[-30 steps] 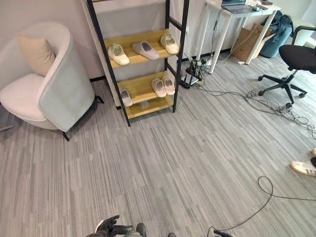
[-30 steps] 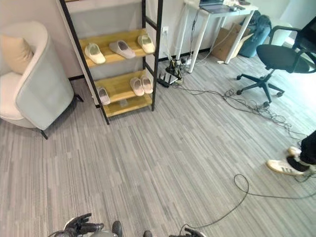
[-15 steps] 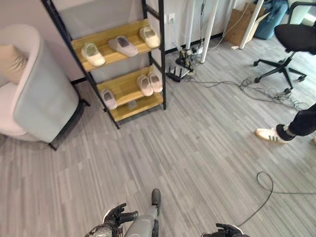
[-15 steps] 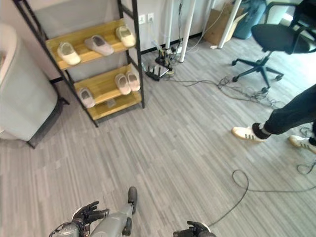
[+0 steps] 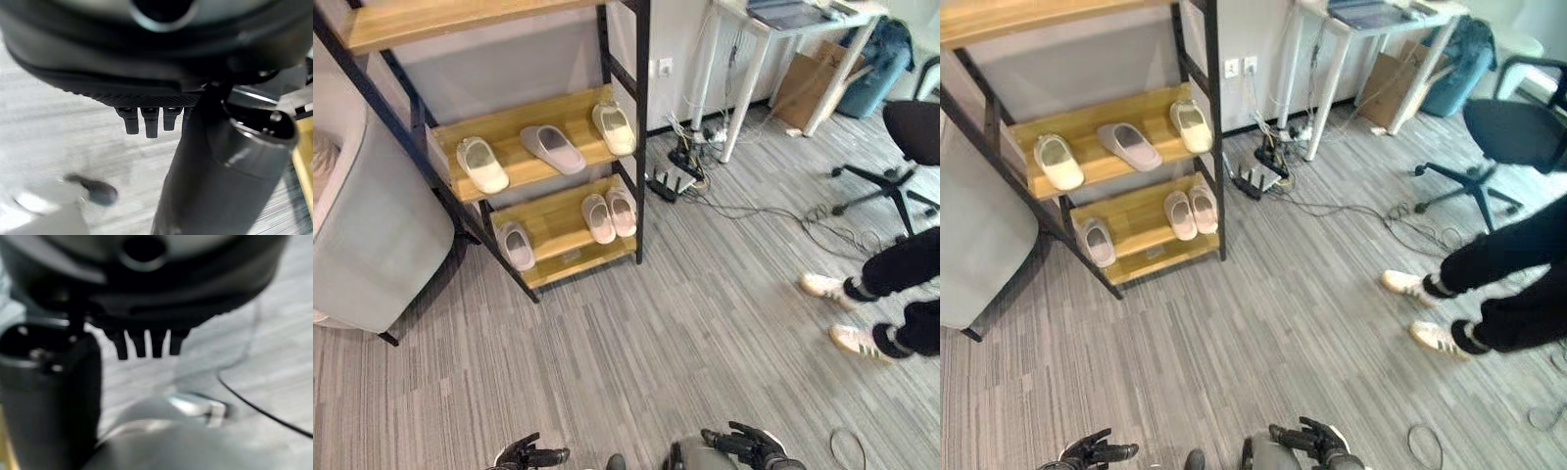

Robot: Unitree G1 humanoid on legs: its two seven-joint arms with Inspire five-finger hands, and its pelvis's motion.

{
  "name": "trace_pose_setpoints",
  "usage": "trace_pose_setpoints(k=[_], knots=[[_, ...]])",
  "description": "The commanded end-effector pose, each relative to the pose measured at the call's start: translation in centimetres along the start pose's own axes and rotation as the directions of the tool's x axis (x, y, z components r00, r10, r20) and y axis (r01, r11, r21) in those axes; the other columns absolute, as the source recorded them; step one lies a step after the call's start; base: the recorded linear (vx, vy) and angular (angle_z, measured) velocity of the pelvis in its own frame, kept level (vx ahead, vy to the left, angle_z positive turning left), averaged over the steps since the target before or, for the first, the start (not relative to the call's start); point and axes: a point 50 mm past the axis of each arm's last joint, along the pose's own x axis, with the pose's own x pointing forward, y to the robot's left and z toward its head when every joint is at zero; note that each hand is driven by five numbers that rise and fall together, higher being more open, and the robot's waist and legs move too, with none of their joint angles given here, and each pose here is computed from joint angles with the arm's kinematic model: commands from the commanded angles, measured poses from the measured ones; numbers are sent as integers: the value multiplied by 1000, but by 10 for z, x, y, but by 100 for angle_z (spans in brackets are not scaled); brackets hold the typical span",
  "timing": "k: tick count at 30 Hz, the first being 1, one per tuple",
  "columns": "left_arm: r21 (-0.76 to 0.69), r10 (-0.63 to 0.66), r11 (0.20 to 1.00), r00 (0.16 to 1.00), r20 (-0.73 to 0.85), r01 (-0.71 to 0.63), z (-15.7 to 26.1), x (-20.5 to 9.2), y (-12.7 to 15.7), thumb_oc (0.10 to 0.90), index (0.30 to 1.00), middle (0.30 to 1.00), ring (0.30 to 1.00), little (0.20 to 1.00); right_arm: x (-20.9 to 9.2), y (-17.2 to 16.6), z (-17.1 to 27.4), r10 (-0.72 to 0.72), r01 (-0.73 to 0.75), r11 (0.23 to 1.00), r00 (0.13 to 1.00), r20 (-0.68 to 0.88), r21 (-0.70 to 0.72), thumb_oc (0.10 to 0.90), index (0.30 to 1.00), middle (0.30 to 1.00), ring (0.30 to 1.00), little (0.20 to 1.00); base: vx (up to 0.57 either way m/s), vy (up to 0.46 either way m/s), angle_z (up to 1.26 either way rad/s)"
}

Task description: Arrange the slippers neatly on the shoe rack.

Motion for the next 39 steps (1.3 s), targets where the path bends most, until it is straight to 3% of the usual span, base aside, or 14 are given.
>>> trace_pose_setpoints(k=[1,7,14,15,19,21,25,32,36,39], knots=[[51,24,998,1000,-15,-23,-13,-3,8,800,900,900,900,900,-4,-6,-20,-18,18,1000,995,-97,-6,800,900,900,900,900,600,-118,182],[34,25,999,999,-47,-24,-21,-4,7,800,900,900,900,900,-6,-4,-32,-5,-5,998,989,-147,-68,800,900,900,900,900,413,-173,129],[44,2,999,1000,-23,0,-16,-3,-4,800,900,900,900,900,-3,-17,-11,-36,31,998,995,-88,-60,800,900,900,900,900,242,-166,62],[75,4,997,1000,-8,-4,-10,-2,-3,800,900,900,900,900,-6,-44,-7,-101,95,993,990,-103,-63,800,900,900,900,900,140,-216,21],[64,8,998,1000,13,-9,-7,-2,0,800,900,900,900,900,-7,-30,-19,-67,61,996,993,-101,-61,800,900,900,900,900,231,-163,30],[53,27,998,1000,11,-28,-9,-3,6,800,900,900,900,900,-7,-11,-20,-9,1,991,998,-61,-137,800,900,900,900,900,346,-5,8],[72,29,997,999,-24,-27,-19,-4,2,800,900,900,900,900,-10,-14,-38,-32,9,989,988,-154,-148,800,900,900,900,900,365,112,-33],[80,35,996,995,-94,-27,-38,-8,6,800,900,900,900,900,-12,-5,-47,-17,-4,993,985,-171,-120,800,900,900,900,900,271,169,-47],[113,42,993,998,-53,-36,-25,-5,12,800,900,900,900,900,-13,4,-53,20,-35,996,982,-186,-78,800,900,900,900,900,218,200,-40],[116,52,992,998,42,-56,5,-1,13,800,900,900,900,900,-8,7,-34,31,-38,997,994,-108,-64,800,900,900,900,900,121,174,-20]])
